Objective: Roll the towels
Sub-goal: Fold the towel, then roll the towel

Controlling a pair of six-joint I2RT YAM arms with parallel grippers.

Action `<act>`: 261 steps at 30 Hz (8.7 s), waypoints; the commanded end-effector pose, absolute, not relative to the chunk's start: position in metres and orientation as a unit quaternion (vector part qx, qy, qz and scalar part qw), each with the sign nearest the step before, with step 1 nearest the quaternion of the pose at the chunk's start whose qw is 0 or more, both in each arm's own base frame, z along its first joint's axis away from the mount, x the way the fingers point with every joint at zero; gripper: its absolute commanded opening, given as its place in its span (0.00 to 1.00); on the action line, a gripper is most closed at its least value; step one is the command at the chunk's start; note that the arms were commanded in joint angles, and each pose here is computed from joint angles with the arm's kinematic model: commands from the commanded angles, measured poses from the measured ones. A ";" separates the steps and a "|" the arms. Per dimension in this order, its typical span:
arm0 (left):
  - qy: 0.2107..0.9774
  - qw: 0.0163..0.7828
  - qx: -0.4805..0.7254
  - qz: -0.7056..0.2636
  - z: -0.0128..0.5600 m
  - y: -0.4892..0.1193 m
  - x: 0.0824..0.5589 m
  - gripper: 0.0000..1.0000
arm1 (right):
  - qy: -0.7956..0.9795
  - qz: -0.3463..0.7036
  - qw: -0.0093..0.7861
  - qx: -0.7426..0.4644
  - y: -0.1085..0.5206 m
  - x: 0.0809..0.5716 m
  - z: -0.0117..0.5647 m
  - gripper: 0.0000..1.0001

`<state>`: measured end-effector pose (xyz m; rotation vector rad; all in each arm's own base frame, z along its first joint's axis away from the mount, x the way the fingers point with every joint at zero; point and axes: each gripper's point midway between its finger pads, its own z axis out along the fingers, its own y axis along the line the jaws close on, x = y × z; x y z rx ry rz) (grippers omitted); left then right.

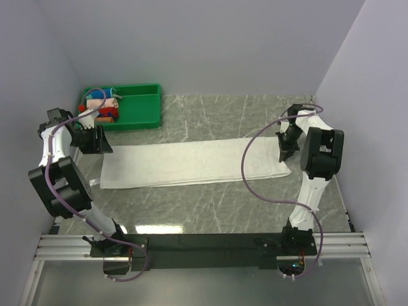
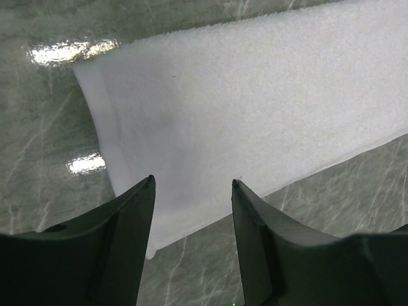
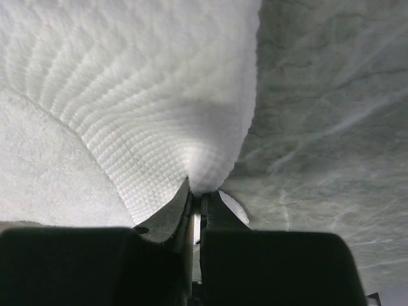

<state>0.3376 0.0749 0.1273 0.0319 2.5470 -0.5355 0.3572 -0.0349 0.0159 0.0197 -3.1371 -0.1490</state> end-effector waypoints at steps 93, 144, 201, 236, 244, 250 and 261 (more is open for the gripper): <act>0.954 0.262 -0.042 -0.141 0.143 0.080 0.318 1.00 | -0.889 -0.352 0.025 0.291 0.273 0.297 0.089 0.14; 0.909 0.133 0.251 -0.304 0.004 -0.263 0.454 0.18 | -0.951 -0.116 0.087 0.273 0.079 0.229 0.035 0.49; 0.861 0.324 0.255 -0.297 0.126 -0.199 0.519 0.73 | -0.881 -0.419 0.060 0.210 0.271 0.227 0.042 0.60; 0.605 0.370 0.684 -0.167 0.079 -0.237 0.137 0.80 | -0.846 -0.445 0.042 0.292 0.342 0.232 0.017 0.42; 0.597 0.306 0.731 -0.126 0.028 -0.229 0.134 0.65 | -0.852 -0.434 0.044 0.289 0.338 0.232 0.008 0.40; 0.608 0.259 0.742 -0.113 0.013 -0.216 0.129 0.28 | -0.852 -0.425 0.043 0.302 0.333 0.225 0.008 0.39; 0.602 0.178 0.734 -0.258 0.053 -0.222 0.068 0.00 | -0.841 -0.423 0.001 0.337 0.327 0.205 0.064 0.36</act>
